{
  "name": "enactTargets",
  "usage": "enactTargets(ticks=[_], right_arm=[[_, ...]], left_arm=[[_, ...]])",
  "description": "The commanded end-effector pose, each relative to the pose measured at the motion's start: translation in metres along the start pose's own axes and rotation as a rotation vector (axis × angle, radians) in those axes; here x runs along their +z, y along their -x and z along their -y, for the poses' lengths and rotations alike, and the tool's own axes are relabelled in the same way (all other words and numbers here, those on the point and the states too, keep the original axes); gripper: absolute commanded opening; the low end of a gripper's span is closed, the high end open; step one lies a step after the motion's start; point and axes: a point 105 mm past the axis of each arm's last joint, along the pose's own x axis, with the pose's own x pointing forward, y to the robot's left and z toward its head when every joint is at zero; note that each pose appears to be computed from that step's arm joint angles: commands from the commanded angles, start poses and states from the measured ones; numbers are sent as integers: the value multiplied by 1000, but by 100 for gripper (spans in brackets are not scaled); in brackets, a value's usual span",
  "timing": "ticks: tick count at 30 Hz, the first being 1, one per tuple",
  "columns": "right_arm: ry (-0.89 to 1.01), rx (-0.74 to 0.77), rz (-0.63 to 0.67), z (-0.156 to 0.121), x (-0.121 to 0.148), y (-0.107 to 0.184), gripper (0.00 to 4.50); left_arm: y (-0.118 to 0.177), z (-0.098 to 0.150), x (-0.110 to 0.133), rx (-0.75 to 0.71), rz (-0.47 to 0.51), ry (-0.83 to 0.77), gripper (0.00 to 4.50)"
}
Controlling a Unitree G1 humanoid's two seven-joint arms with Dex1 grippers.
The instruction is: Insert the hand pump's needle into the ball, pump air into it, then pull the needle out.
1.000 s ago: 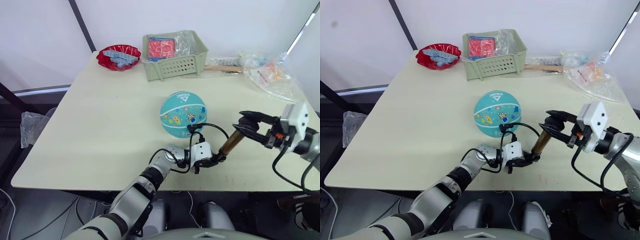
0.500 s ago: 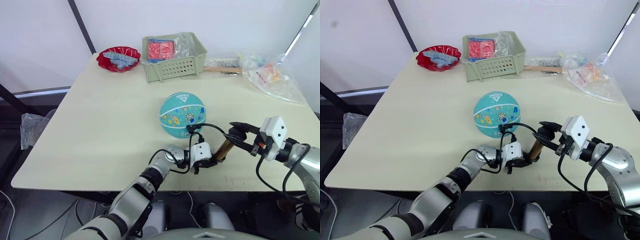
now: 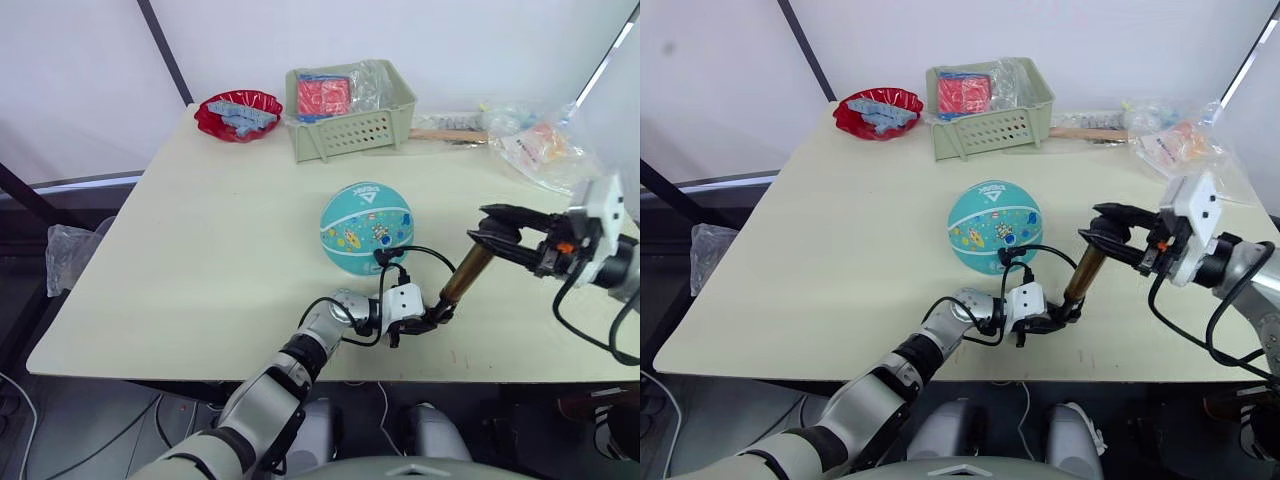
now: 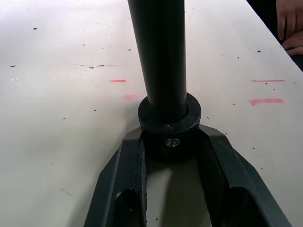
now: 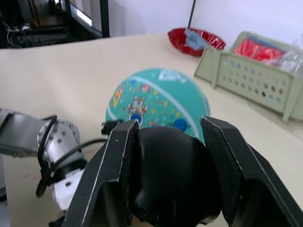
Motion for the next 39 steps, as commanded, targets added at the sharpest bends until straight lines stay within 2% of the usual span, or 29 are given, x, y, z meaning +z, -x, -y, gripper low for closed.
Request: enactTargets(ticks=[1,9,14,25,34,39], right_arm=[[106,-11,119,2,47,10,158],[157,-42,122,11,71,26,158],[139,-24,138,8,74,23,158],[72,52,-45,-10,3,6,158],[29,54,-80,-21,-46,-4,158],[20,52,-125,-30,-84,-9,158]], left_arm=[[16,31,-70,-62,-243,136,108],[16,32,-70,-65,-245,132,108],[15,32,-71,-67,-246,130,108],[16,32,-71,-65,-249,129,108],[16,31,-72,-59,-249,134,108],[16,32,-72,-57,-248,135,108]])
